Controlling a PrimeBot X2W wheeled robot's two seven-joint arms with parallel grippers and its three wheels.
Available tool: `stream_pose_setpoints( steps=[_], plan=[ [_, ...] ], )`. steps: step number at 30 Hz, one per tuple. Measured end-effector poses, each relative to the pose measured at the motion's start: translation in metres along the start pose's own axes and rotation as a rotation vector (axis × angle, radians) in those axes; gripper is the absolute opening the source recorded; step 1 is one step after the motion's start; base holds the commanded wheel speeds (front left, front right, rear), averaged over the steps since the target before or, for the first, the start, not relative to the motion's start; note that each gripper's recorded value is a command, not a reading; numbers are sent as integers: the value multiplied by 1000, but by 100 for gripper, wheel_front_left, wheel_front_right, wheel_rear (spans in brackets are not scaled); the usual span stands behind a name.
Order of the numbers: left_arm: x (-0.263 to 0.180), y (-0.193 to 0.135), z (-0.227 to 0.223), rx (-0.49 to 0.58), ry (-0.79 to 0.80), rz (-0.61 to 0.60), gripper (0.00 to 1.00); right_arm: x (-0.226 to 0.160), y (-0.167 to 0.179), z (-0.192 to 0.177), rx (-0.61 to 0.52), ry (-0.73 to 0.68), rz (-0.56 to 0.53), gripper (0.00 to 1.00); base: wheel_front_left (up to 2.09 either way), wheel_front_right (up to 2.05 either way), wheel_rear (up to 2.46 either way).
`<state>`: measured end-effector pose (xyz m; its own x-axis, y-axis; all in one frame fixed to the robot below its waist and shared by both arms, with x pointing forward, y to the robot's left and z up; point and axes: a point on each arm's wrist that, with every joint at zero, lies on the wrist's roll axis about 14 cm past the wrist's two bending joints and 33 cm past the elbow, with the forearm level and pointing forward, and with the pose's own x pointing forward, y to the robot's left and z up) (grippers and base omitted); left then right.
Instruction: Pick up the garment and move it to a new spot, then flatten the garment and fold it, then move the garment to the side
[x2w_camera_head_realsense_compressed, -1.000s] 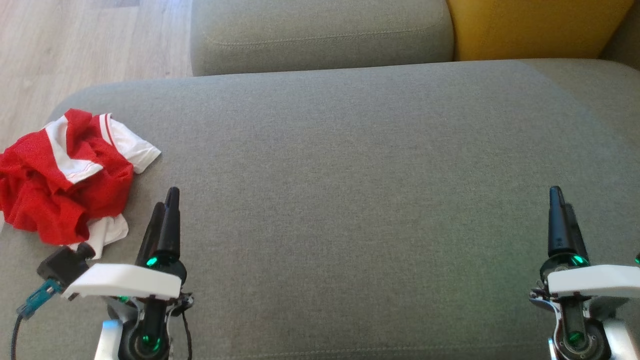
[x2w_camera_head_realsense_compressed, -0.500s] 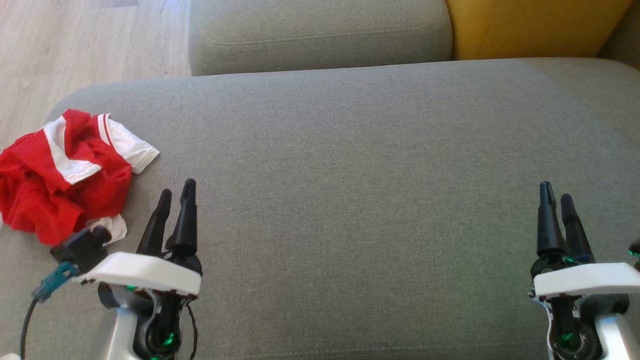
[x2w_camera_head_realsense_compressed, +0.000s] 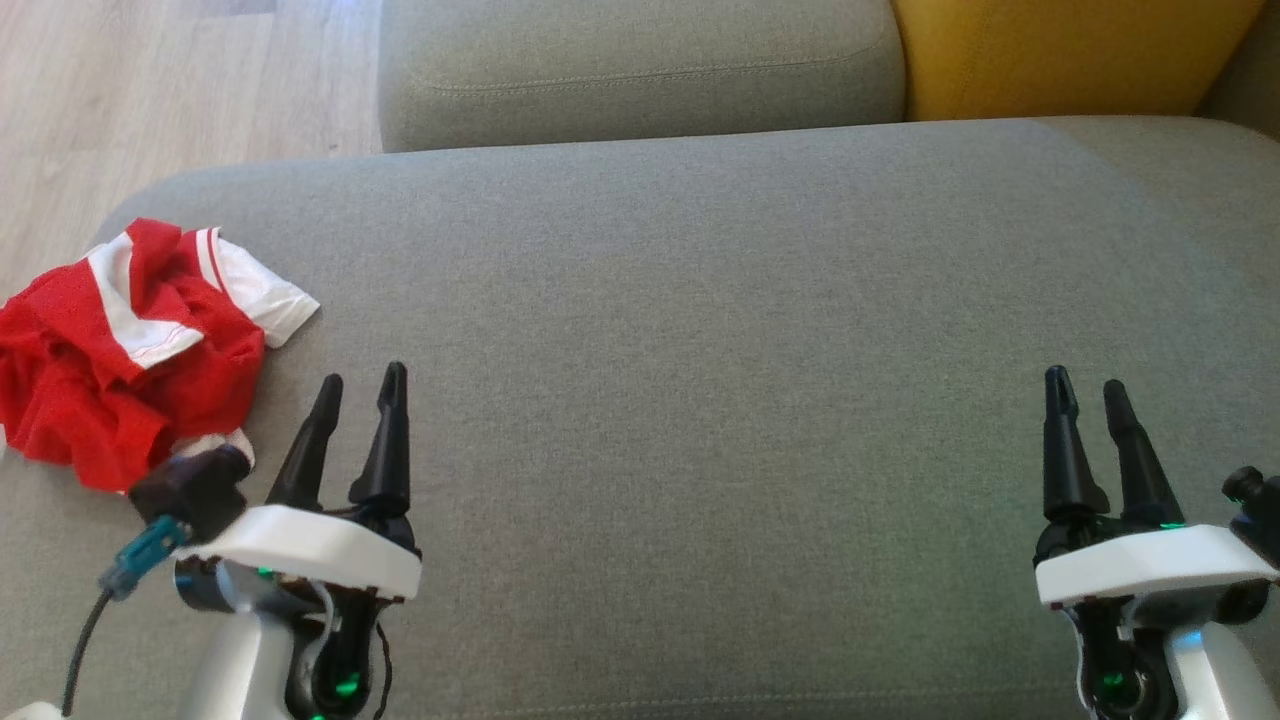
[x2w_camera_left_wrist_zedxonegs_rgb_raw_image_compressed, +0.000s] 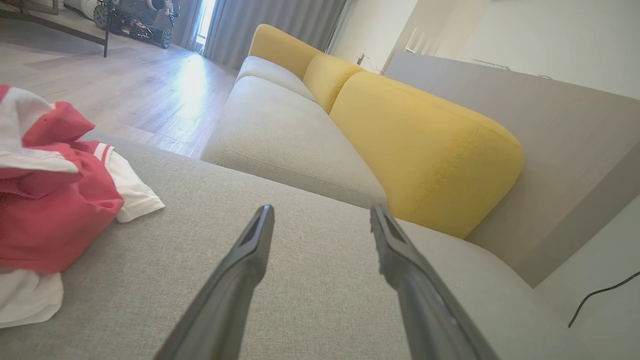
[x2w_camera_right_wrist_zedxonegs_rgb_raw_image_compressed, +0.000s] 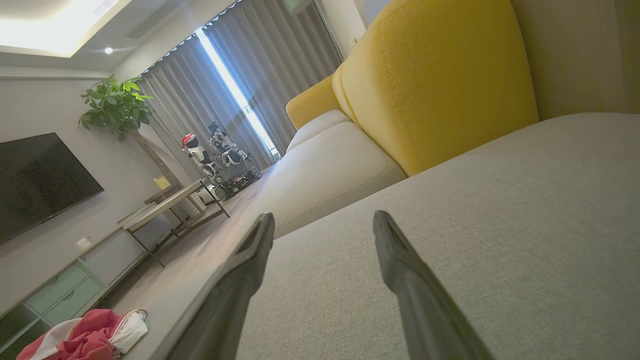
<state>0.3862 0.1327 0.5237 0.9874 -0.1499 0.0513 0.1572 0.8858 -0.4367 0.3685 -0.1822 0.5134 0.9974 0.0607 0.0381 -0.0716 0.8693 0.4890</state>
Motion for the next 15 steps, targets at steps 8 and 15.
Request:
stream_pose_setpoints(
  steps=[8,15],
  plan=[
    [0,-5,0,90,-8,-15,100,-1,5,-6,-86,24,20,100,0,0,0],
    [0,-3,0,186,-17,-15,100,-1,7,-7,-169,26,34,100,0,0,0]
  ],
)
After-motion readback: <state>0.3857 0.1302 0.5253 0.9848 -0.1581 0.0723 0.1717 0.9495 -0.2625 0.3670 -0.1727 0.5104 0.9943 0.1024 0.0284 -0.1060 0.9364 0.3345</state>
